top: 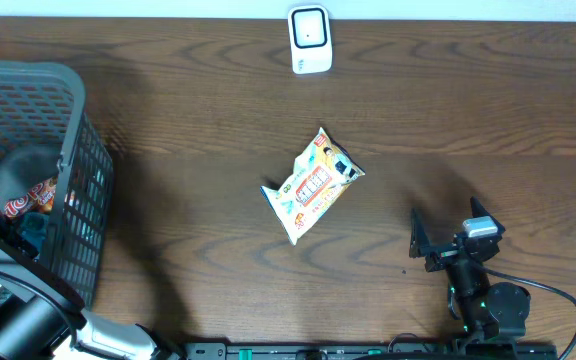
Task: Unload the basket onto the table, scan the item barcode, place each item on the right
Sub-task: 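Reach the left gripper into the basket and grasp the Listerine bottle cap, then carry the Listerine bottle out and lay it on the wet-wipe pack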
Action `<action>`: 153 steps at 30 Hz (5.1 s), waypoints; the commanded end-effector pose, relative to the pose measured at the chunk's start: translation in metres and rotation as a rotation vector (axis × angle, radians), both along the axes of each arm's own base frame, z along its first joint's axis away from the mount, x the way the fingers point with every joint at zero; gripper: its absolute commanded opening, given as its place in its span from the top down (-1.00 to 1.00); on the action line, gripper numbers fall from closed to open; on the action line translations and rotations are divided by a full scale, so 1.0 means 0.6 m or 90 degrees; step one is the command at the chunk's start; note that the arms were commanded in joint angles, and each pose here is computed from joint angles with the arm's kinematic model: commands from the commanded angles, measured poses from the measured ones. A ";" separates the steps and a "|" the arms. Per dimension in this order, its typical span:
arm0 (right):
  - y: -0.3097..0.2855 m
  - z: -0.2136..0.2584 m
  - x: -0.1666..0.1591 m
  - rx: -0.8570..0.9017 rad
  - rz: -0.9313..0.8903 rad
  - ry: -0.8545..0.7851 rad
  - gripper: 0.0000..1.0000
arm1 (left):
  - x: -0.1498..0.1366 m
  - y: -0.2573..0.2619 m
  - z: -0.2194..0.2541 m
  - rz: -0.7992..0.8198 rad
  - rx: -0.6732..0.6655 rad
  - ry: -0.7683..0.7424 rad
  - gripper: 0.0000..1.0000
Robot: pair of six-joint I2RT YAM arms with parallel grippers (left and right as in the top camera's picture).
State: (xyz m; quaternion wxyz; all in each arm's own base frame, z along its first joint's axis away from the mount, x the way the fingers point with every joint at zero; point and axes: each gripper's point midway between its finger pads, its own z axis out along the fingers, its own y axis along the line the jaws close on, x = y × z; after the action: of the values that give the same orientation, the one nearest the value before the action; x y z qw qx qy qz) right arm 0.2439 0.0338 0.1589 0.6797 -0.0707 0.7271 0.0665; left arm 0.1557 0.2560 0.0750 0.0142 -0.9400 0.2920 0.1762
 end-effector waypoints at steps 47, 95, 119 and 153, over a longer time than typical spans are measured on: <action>0.002 -0.002 0.000 -0.003 0.003 0.002 -0.98 | -0.006 0.005 -0.117 -0.190 -0.107 0.067 -0.24; 0.002 -0.002 0.000 -0.003 0.003 0.002 -0.99 | 0.014 -0.015 -0.104 -0.284 -0.074 -0.035 -0.32; 0.002 -0.002 0.000 -0.003 0.003 0.002 -0.99 | 0.128 -0.037 0.325 -0.508 0.299 -0.419 -0.18; 0.002 -0.002 0.000 -0.003 0.003 0.002 -0.99 | 0.317 -0.578 0.315 -1.120 -0.006 -0.647 -0.18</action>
State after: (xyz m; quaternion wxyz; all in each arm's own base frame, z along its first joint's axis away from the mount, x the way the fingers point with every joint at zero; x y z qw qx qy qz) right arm 0.2439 0.0338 0.1589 0.6797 -0.0707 0.7271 0.0666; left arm 0.3364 -0.0707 0.2708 0.2564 -0.3807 0.8221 -0.3369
